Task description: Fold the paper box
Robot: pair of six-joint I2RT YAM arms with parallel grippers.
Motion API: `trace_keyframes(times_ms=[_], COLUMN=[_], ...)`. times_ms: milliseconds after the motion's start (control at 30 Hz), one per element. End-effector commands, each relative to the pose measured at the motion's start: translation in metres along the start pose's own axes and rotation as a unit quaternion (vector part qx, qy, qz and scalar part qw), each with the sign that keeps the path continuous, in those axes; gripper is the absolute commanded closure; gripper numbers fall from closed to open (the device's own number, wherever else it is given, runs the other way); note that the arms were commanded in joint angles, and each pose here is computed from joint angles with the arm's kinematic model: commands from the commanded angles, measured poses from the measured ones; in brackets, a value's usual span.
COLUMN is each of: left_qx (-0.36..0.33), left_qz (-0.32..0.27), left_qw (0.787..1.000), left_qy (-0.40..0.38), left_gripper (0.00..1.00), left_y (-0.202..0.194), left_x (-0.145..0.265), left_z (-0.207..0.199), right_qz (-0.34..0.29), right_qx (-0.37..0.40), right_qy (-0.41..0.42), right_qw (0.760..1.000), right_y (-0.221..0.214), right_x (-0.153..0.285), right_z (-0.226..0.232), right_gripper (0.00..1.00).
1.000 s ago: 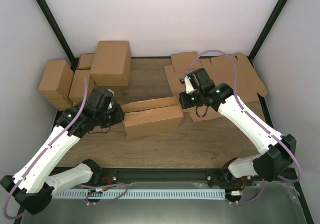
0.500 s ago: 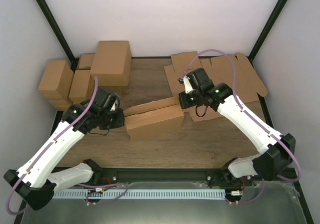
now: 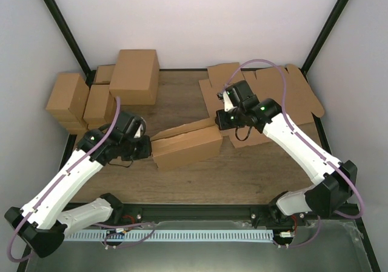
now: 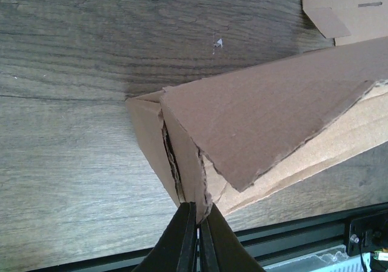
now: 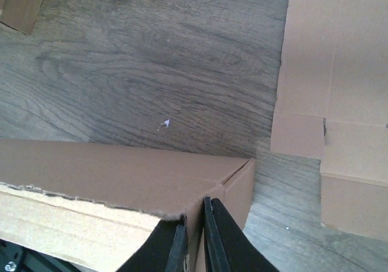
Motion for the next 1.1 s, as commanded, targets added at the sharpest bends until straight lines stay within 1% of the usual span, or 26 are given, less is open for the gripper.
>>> trace_keyframes(times_ms=[0,67,233,333,500,633,1067], left_qx=[0.005,0.007,0.008,0.007,0.007,0.008,0.007], left_qz=[0.019,0.017,0.009,0.008,0.0,-0.002,-0.003], left_qw=[1.0,1.0,1.0,1.0,1.0,1.0,1.0], left_qy=[0.004,-0.004,-0.011,-0.013,-0.011,-0.008,-0.009], left_gripper=[0.96,0.96,0.96,0.96,0.96,0.96,0.96], left_y=[-0.005,-0.004,-0.004,-0.005,-0.005,-0.004,-0.002], left_x=[-0.005,-0.004,-0.003,-0.004,-0.001,-0.001,-0.002], left_z=[0.003,0.002,0.002,0.003,0.004,0.004,0.002], right_qz=[0.014,0.019,0.005,0.01,0.023,0.026,0.027], right_qx=[-0.048,-0.059,-0.045,-0.04,-0.01,0.008,0.017], right_qy=[0.039,0.037,0.014,0.003,-0.031,-0.054,-0.063], right_qw=[0.998,0.997,0.999,0.999,0.999,0.998,0.998], right_y=[0.007,0.007,-0.001,-0.01,-0.018,-0.02,-0.027], right_x=[0.004,0.003,0.004,0.001,-0.001,0.002,0.0], right_z=[0.011,0.012,0.014,0.012,0.007,0.003,0.001], right_gripper=[0.91,0.9,0.92,0.93,0.93,0.96,0.99])
Point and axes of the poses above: each gripper's point midway between its finger pads, its own x axis back along the fingers, its own z axis along the line the jaws close on, y = z × x, the point moved 9 cm from there along x, back along the fingers, and after that the axes turned 11 degrees about x, right-handed, at the moved point
